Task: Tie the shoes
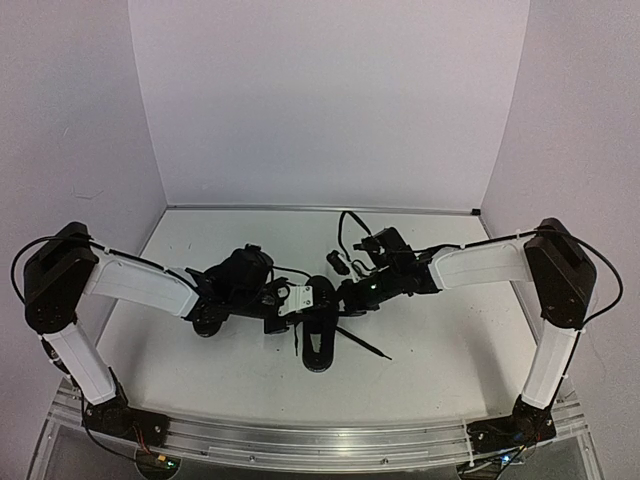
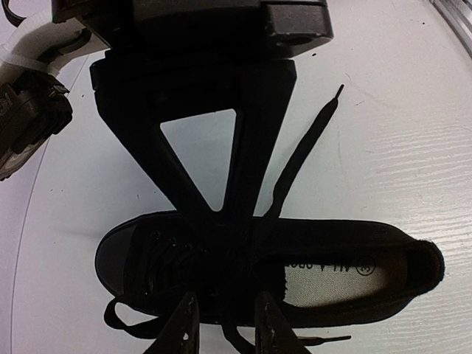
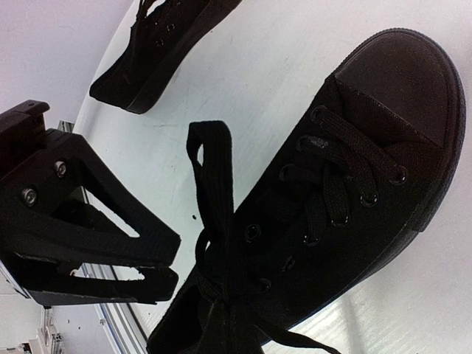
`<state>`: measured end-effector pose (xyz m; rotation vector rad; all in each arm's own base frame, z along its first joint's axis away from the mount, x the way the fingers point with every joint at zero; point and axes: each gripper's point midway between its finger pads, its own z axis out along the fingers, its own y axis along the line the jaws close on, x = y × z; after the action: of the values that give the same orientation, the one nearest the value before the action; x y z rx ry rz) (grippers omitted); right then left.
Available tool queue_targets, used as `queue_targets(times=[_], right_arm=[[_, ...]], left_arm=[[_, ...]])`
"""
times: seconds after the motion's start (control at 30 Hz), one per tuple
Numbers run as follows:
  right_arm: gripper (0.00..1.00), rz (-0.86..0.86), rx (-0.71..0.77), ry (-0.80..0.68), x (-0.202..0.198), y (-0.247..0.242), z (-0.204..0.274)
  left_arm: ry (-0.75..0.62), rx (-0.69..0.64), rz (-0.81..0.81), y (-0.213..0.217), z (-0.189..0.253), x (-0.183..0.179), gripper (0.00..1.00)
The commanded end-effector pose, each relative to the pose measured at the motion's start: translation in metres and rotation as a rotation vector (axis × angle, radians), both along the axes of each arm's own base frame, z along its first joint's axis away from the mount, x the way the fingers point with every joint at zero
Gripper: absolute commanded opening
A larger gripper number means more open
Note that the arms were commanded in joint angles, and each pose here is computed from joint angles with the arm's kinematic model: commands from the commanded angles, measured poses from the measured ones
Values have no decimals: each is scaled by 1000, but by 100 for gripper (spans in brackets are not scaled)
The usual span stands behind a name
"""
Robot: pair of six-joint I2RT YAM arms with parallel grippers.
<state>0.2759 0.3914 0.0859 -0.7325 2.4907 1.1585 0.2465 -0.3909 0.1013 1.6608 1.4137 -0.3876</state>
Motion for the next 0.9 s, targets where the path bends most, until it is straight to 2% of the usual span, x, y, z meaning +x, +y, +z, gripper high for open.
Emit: queue_targets(times=[0.0, 0.57, 0.87], right_arm=[[0, 13, 67, -48, 4, 10, 27], [0, 17, 71, -43, 3, 11, 28], [0, 18, 68, -38, 3, 11, 25]], left_arm=[[-40, -19, -25, -14, 14, 6, 25], [-46, 20, -16, -20, -3, 15, 19], [-33, 44, -10, -14, -5, 13, 25]])
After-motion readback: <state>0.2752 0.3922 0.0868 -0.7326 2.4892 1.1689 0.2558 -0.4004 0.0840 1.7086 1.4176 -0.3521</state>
